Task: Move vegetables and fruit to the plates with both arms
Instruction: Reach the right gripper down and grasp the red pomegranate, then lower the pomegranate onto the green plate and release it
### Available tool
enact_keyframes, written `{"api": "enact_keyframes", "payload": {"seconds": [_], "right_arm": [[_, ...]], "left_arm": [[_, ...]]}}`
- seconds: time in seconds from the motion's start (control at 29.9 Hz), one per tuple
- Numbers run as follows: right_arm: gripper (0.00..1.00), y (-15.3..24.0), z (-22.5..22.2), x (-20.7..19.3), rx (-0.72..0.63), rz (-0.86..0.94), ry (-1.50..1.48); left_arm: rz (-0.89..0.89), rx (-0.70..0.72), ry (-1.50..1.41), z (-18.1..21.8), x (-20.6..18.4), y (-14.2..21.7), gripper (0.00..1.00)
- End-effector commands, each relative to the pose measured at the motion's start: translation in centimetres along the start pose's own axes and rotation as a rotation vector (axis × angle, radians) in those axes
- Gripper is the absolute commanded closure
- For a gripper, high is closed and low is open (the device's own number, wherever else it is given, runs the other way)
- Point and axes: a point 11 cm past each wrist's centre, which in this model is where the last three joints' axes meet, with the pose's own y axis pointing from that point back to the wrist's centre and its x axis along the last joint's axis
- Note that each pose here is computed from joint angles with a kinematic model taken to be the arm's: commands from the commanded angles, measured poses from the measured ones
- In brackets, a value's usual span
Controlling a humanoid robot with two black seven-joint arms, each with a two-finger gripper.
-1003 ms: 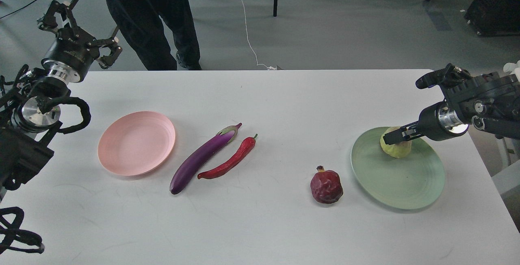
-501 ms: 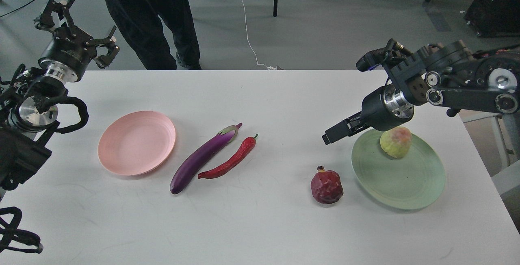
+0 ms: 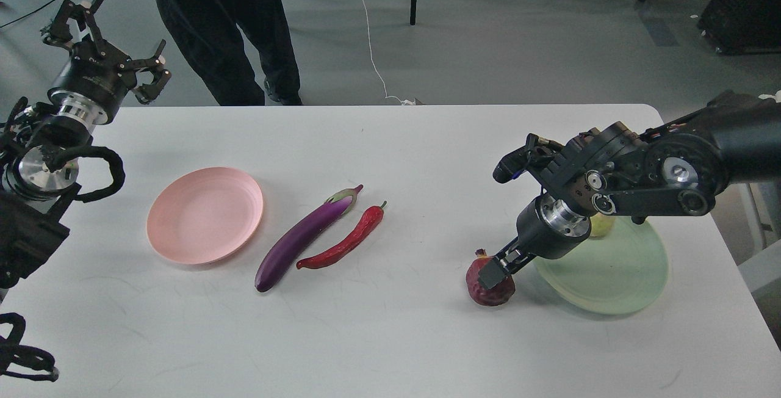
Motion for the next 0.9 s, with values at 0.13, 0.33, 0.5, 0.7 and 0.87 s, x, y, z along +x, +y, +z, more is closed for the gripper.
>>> {"api": "enact_keyframes", "payload": {"seconds": [0.13, 0.33, 0.5, 0.7, 0.87], "right_arm": [[0.28, -1.2, -0.4, 0.5, -0.001, 0.033, 0.025], [0.47, -0.9, -0.3, 0.6, -0.002, 0.037, 0.024], [0.52, 3.1, 0.8, 2.8, -0.066, 0.114, 0.058], [0.51, 7.3, 5.4, 1.6, -0.195, 0.157, 0.104], [0.49, 7.1, 7.1, -3.1, -0.194, 0.092, 0.067]], "left_arm": [[0.010, 0.005, -0.001, -0.2, 0.4, 0.3, 0.02], [0.012, 0.001, -0.010, 0.3, 0.6, 0.4, 0.02], [0.013, -0.001, -0.011, 0.4, 0.7, 0.5, 0.02], [0.013, 0.004, -0.013, 0.3, 0.7, 0.5, 0.02], [0.012, 0.004, -0.014, 0.2, 0.6, 0.4, 0.02]]}}
